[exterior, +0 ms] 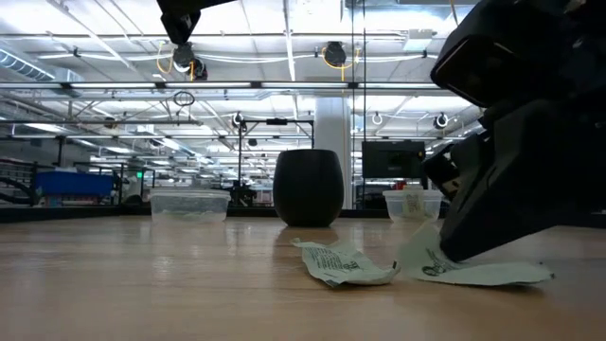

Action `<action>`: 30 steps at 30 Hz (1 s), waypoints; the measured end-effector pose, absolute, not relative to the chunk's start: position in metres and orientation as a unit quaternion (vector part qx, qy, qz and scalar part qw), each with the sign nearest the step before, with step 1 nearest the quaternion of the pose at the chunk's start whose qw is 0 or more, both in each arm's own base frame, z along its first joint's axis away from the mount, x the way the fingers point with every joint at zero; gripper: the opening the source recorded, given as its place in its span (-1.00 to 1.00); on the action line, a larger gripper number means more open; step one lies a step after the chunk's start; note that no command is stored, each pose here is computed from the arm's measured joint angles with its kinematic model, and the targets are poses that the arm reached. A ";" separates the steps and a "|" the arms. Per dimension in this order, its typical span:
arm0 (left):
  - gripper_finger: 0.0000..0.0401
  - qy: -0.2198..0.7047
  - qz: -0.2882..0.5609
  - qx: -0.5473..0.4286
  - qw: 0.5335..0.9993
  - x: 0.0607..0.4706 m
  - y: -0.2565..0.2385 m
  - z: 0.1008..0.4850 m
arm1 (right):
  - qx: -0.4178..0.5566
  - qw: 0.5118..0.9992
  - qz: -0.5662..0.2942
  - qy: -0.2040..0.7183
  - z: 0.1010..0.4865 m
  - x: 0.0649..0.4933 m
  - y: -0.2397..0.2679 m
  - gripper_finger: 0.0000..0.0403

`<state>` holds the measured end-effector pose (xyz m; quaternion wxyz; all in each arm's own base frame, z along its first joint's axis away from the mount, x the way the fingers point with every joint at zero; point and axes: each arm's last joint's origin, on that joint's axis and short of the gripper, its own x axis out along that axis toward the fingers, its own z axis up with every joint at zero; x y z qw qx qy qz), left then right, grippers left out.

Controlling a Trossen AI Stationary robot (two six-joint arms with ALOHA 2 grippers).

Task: Pick and place items into bin
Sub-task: Put the green stevia packet into the right transparent bin

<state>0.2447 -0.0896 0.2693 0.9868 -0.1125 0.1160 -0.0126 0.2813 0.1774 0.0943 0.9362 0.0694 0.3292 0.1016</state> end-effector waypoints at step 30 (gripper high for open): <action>-0.31 0.126 -0.011 -0.108 0.986 0.244 -0.089 0.267 | -0.075 0.902 -0.327 0.271 0.202 0.232 0.081 -1.00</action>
